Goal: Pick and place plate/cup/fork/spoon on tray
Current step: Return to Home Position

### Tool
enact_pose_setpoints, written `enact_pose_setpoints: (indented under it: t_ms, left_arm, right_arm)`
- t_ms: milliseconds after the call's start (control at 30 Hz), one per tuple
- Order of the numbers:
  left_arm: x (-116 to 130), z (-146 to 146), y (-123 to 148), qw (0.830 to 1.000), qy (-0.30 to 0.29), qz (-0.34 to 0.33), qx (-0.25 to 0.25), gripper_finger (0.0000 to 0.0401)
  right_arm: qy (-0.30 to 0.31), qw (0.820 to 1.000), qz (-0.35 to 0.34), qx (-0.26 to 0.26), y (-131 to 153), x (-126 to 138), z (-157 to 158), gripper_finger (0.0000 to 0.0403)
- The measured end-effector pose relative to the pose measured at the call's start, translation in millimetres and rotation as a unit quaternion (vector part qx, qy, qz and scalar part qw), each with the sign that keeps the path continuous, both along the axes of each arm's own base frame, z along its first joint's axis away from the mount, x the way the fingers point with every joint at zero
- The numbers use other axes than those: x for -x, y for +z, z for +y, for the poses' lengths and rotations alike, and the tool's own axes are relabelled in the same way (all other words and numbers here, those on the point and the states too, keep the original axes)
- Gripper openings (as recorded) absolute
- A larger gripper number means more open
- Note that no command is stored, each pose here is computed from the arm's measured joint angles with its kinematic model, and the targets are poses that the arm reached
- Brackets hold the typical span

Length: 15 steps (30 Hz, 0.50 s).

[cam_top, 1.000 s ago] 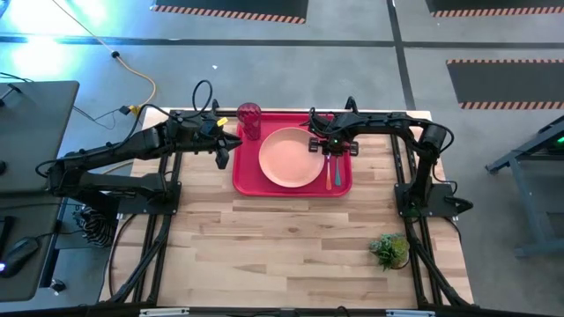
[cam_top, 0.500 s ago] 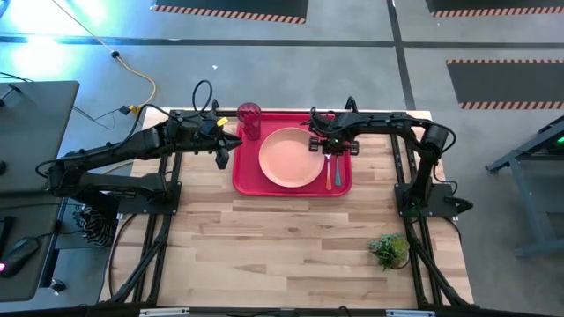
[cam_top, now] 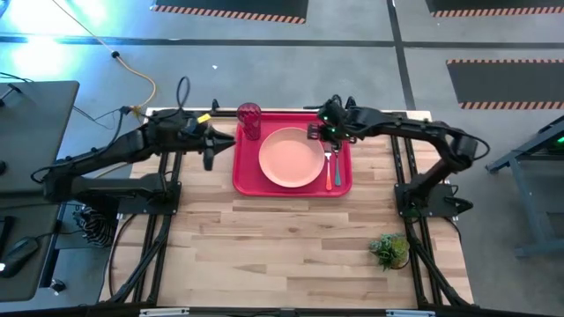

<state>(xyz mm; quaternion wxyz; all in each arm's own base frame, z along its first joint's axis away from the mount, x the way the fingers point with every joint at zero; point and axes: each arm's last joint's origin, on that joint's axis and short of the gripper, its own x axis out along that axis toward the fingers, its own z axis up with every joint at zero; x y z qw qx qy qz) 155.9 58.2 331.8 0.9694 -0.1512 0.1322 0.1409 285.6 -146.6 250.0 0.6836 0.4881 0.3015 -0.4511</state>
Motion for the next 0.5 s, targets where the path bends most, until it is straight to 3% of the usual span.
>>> enact_pose_setpoints:
  t_ms: [133, 267, 367, 500]
  left_arm:
    - [18, -8, 8, 1.000, -0.015, -0.023, -0.015, 0.0069]
    - [36, -18, 9, 0.999, -0.020, -0.037, -0.034, 0.0069]
    - [45, -24, -5, 0.998, -0.014, -0.052, -0.029, 0.0069]
    - [52, -29, -29, 0.997, -0.017, -0.073, -0.023, 0.0069]
  right_arm:
    - [0.046, 0.994, -0.078, 0.060, 28, -7, 17, 0.0028]
    - [0.107, 0.973, -0.165, 0.123, 55, -18, 38, 0.0028]
    - [0.160, 0.943, -0.228, 0.183, 72, -29, 56, 0.0028]
    - [0.226, 0.888, -0.298, 0.268, 92, -43, 82, 0.0028]
